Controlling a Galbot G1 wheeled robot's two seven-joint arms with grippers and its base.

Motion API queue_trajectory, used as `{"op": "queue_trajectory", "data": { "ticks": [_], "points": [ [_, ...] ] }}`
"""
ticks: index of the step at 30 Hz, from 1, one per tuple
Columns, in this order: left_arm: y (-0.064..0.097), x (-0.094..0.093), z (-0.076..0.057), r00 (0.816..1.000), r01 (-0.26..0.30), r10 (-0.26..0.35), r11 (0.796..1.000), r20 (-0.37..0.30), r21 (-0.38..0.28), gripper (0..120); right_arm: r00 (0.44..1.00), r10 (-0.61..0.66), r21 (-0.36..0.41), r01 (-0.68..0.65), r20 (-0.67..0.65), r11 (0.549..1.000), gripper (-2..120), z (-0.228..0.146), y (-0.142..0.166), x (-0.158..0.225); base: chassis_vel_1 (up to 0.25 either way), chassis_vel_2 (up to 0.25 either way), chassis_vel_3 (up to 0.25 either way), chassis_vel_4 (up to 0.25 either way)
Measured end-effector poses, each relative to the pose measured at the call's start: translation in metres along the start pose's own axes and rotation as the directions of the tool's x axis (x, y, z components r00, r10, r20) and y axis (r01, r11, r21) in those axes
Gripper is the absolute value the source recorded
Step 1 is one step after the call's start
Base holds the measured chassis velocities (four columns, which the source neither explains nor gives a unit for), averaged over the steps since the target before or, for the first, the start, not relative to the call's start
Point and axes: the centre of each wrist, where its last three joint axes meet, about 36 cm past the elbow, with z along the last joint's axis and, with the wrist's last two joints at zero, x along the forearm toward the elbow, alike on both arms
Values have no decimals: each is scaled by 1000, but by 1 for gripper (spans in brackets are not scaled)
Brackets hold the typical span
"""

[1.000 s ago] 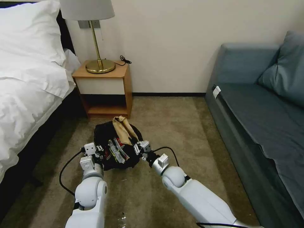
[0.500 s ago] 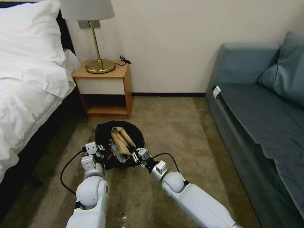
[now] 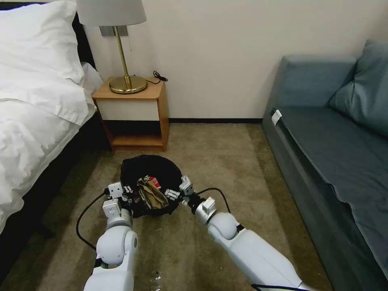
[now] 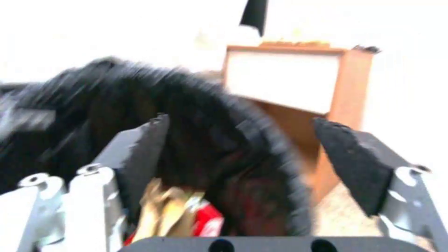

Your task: Pick up the trash bin, then pick up the garbage on the floor and place it into the trash bin.

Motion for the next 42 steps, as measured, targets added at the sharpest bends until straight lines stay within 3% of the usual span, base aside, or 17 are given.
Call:
{"op": "queue_trajectory", "data": {
  "ticks": [3, 5, 9, 14, 16, 19, 21, 24, 27, 31, 35, 42],
  "points": [
    [0, 0, 0, 1000, -1, 1, 1000, -1, 1, 3, 999, 29, -2, -29, 15, 1000, 93, -7, -9, 0, 0, 0, 0, 0],
    [2, -1, -1, 1000, 1, -1, 1000, -1, 7, 3, 991, 120, -5, -119, 53, 993, 98, -22, -35, 8, 0, 0, 0, 0],
    [4, -3, -2, 1000, 1, -1, 1000, -1, 17, 3, 976, 205, -16, -204, 69, 979, 99, -27, -56, 24, 0, 0, 0, 0],
    [9, -13, -5, 1000, 1, -1, 998, -6, 69, 3, 926, 372, -46, -370, 68, 928, 100, -27, -94, 66, 0, 0, 0, 0],
    [20, -31, -2, 1000, 11, -8, 994, -26, 111, 3, 880, 472, -55, -469, 61, 882, 100, -22, -116, 109, 0, 0, 0, 0],
    [23, -39, -1, 999, 11, -5, 990, -40, 142, 3, 868, 493, -56, -490, 56, 870, 100, -19, -120, 125, 0, 0, 0, 0],
    [26, -53, 0, 998, 12, -1, 979, -56, 205, 3, 855, 517, -55, -515, 44, 856, 100, -12, -123, 157, 0, 0, 0, 0],
    [26, -58, -1, 998, 14, -1, 973, -59, 230, 3, 852, 522, -53, -519, 40, 853, 100, -9, -123, 165, 0, 0, 0, 0],
    [31, -84, -4, 997, 60, -43, 943, -59, 327, 3, 851, 524, -42, -522, 34, 852, 99, 0, -120, 189, 0, 0, 0, 0],
    [34, -96, -6, 995, 96, -75, 927, -71, 363, 3, 853, 521, -41, -519, 30, 854, 99, 5, -117, 197, 0, 0, 0, 0],
    [36, -116, -8, 989, 139, -100, 894, -113, 426, 3, 861, 509, -40, -508, 11, 860, 99, 16, -108, 214, 0, 0, 0, 0],
    [33, -129, -7, 983, 159, -98, 875, -155, 457, 3, 866, 500, -39, -500, -7, 865, 99, 24, -101, 230, 0, 0, 0, 0]
  ]
}}
